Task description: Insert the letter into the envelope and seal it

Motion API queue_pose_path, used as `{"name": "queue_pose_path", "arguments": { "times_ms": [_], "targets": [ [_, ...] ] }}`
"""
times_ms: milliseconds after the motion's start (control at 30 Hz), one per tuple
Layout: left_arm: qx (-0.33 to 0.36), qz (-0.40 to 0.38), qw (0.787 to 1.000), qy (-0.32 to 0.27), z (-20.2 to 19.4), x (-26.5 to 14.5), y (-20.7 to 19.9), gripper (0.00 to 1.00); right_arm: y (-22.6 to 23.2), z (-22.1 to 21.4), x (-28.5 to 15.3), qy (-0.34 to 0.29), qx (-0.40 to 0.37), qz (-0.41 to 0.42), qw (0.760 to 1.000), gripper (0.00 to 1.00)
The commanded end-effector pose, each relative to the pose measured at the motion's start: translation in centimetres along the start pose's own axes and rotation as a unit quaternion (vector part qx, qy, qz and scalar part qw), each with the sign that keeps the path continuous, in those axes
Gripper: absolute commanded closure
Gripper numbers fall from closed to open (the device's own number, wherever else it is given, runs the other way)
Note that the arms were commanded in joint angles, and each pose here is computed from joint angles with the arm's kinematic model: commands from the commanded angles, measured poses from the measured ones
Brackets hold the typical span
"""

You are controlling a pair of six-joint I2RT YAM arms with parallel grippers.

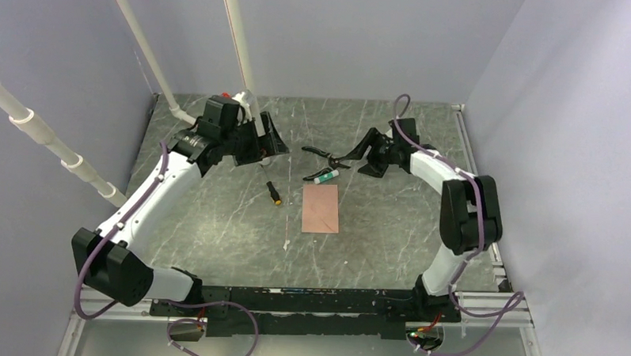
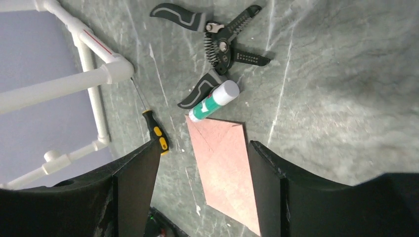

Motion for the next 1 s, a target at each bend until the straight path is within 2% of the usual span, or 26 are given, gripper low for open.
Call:
{"name": "queue_pose_path", "arguments": {
  "times_ms": [0,33,100,133,200,233,400,500,567,733,833,967],
  "targets": [
    [0.007,0.071,0.997,-0.036,-0.2,-3.0,1.2,0.07,1.3,0.7,-4.4,-0.075,-0.049,-0.050,0.995,0.31],
    [0.014,0.082,0.995,-0.049,-0.2,-3.8,1.4,0.07,1.5,0.7,-5.5,-0.093,-0.056,-0.064,0.992,0.31],
    [0.017,0.107,0.991,-0.076,-0.2,-5.5,1.8,0.07,1.8,0.6,-7.8,-0.131,-0.070,-0.092,0.985,0.24],
    [0.022,0.113,0.989,-0.089,-0.3,-6.3,1.9,0.07,2.3,0.6,-9.5,-0.163,-0.080,-0.105,0.978,0.19],
    [0.040,0.128,0.984,-0.119,-0.2,-8.2,2.2,0.07,2.7,0.2,-12.0,-0.200,-0.089,-0.130,0.967,0.02],
    [0.045,0.131,0.982,-0.132,-0.3,-9.4,2.1,0.07,3.0,0.0,-13.4,-0.219,-0.091,-0.136,0.962,0.01],
    [0.061,0.145,0.971,-0.179,-0.3,-14.5,1.4,0.07,4.1,-0.9,-19.4,-0.285,-0.070,-0.190,0.937,0.00],
    [0.061,0.152,0.959,-0.231,-0.4,-17.9,1.4,0.07,4.6,-1.8,-22.8,-0.309,-0.057,-0.218,0.924,0.00],
    [0.062,0.158,0.947,-0.273,-0.4,-20.3,1.4,0.07,5.2,-2.5,-25.3,-0.331,-0.046,-0.221,0.916,0.00],
    [0.061,0.169,0.904,-0.387,-0.4,-26.0,1.8,0.07,7.9,-4.5,-31.2,-0.386,-0.050,-0.168,0.906,0.00],
    [0.066,0.156,0.898,-0.405,-0.8,-27.6,1.6,0.07,8.8,-5.6,-33.9,-0.392,-0.061,-0.164,0.903,0.00],
    [0.049,0.165,0.900,-0.401,-1.7,-28.8,2.1,0.07,9.5,-7.2,-36.5,-0.393,-0.084,-0.153,0.903,0.00]
  ]
}}
Point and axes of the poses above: each gripper's point midway between its finger pads, its own x axis out along the fingers, its own y axis along the line the jaws close on, z = x × y, the point moved 8 cm from there along -x, back along the fingers, and after that the axes turned 6 degrees about -x, right-handed, at the moved point
